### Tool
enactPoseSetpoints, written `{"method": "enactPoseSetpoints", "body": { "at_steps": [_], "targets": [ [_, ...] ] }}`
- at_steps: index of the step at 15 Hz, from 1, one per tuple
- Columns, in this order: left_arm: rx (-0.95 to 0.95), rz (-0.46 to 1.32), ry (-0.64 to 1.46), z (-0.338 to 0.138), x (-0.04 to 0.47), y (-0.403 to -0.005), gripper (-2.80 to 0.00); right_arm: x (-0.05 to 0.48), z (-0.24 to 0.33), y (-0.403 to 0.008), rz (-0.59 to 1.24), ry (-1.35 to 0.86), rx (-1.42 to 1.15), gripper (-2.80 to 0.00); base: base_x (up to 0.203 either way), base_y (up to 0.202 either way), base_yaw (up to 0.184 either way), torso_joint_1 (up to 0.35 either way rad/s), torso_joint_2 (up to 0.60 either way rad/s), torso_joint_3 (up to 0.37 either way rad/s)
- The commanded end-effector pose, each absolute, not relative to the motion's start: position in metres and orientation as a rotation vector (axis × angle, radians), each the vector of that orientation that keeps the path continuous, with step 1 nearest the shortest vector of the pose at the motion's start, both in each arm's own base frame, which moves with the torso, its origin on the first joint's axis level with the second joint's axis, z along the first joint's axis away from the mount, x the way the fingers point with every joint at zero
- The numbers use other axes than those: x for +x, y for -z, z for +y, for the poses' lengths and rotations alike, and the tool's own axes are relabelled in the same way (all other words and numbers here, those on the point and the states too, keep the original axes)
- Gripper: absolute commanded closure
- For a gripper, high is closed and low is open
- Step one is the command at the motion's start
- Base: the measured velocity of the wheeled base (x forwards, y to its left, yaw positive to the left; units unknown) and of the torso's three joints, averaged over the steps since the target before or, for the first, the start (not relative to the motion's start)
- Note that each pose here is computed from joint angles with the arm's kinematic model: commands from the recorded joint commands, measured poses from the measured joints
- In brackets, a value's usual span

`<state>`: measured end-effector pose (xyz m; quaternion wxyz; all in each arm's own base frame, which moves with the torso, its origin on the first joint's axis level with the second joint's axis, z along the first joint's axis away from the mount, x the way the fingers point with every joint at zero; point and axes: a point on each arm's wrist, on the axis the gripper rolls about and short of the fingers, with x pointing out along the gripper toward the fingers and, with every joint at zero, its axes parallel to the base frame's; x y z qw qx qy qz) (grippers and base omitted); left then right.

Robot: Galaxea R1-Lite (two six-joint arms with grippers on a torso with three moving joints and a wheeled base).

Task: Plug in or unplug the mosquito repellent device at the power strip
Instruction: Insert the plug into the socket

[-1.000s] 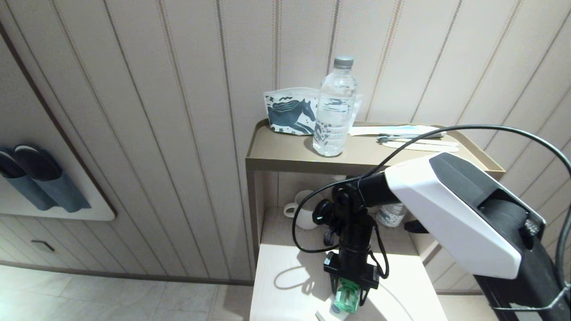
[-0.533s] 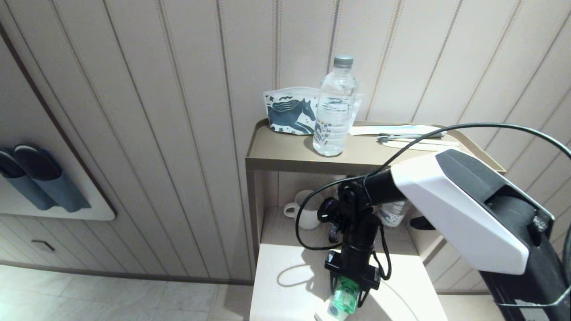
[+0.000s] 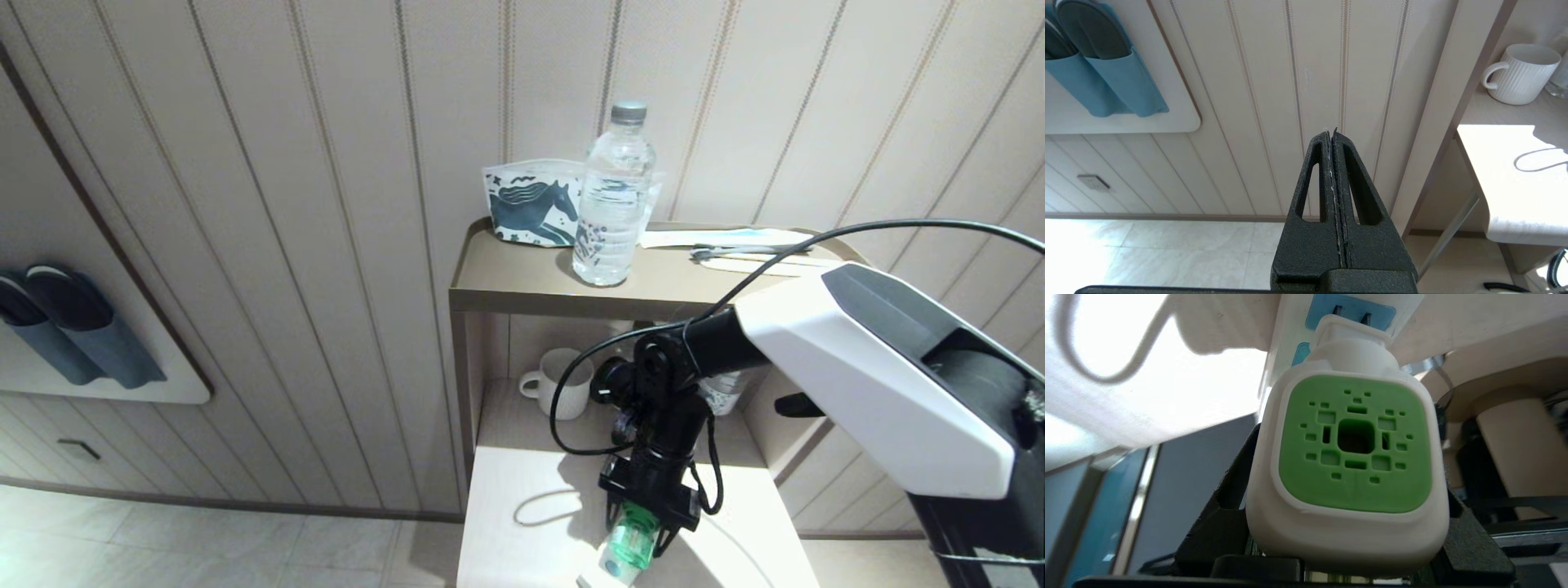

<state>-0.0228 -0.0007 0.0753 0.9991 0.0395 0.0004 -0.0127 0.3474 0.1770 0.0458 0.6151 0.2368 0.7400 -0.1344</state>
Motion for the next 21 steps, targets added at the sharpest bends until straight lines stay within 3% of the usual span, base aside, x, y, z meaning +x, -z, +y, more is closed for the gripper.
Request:
{"method": "enactPoseSetpoints", "body": {
  "at_steps": [1, 21],
  "targets": [
    [0.080, 0.001, 0.025, -0.0007, -0.0228, -0.0753, 0.00, 0.3451, 0.1799, -0.0435, 1.697, 0.330, 0.515, 0.00, 0.000, 0.000, 0.000, 0.000, 0.00, 0.000],
    [0.040, -0.005, 0.006, -0.0003, -0.0228, -0.0760, 0.00, 0.3444, 0.1853, -0.0410, 1.687, 0.328, 0.484, 0.00, 0.000, 0.000, 0.000, 0.000, 0.00, 0.000]
  ]
}}
